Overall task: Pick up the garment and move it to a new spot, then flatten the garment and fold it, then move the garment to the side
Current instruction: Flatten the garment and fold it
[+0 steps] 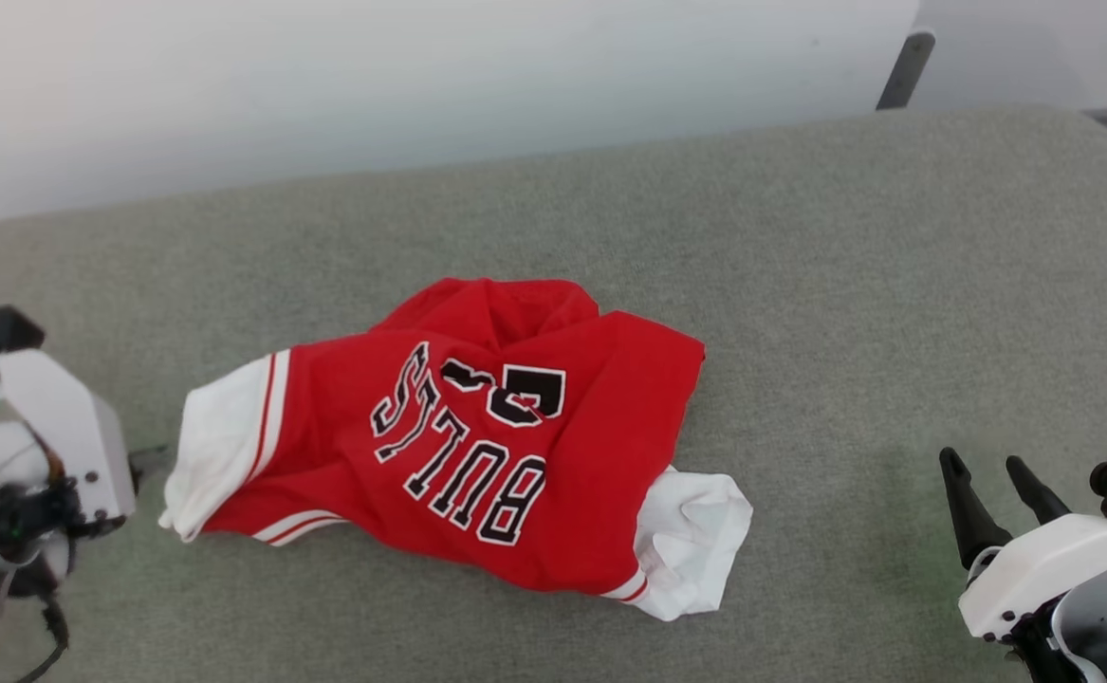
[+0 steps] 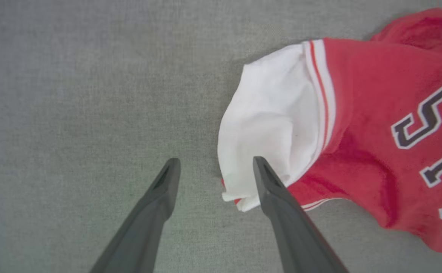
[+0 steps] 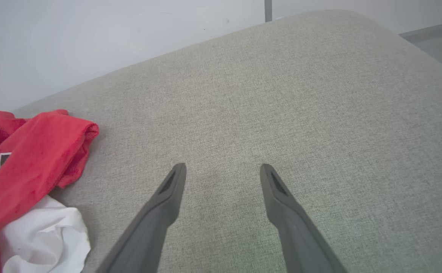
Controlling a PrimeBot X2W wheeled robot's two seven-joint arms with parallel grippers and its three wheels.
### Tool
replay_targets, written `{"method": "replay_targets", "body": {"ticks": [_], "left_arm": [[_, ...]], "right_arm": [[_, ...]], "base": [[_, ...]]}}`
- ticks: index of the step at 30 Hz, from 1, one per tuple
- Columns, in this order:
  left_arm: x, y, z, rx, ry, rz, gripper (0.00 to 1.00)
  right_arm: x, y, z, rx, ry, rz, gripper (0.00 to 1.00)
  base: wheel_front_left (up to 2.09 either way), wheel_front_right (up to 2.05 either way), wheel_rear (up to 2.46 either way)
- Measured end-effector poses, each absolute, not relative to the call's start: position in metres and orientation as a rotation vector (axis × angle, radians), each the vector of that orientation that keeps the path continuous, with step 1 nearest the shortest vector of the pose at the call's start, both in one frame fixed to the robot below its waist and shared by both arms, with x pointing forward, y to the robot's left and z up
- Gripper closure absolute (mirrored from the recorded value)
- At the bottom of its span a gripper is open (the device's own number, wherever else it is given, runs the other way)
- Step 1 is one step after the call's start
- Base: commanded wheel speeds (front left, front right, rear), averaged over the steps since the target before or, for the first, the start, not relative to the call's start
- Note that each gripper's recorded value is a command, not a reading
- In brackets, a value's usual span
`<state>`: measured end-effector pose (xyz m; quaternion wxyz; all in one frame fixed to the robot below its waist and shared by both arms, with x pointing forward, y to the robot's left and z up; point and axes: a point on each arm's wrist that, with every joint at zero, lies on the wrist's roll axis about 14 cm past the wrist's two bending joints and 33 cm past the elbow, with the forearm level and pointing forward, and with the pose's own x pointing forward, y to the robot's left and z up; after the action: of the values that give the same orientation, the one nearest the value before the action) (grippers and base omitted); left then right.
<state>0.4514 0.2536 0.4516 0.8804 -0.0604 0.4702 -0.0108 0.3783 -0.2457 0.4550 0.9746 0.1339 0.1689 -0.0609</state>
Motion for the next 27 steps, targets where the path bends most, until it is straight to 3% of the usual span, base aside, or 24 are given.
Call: {"method": "replay_targets", "body": {"ticks": [10, 17, 27], "left_arm": [[0.457, 0.231, 0.473, -0.089, 0.871, -0.102, 0.00], [0.465, 0.219, 0.480, -0.046, 0.775, -0.156, 0.00], [0.483, 0.224, 0.535, -0.031, 0.364, -0.190, 0.00]], "right_arm": [[0.377, -0.228, 0.478, 0.262, 0.286, -0.057, 0.00], [0.364, -0.177, 0.468, 0.305, 0.354, 0.084, 0.00], [0.355, -0.117, 0.437, 0.277, 0.520, 0.261, 0.00]], "base": [[0.00, 0.00, 0.00], [0.00, 0.00, 0.00], [0.00, 0.00, 0.00]]}}
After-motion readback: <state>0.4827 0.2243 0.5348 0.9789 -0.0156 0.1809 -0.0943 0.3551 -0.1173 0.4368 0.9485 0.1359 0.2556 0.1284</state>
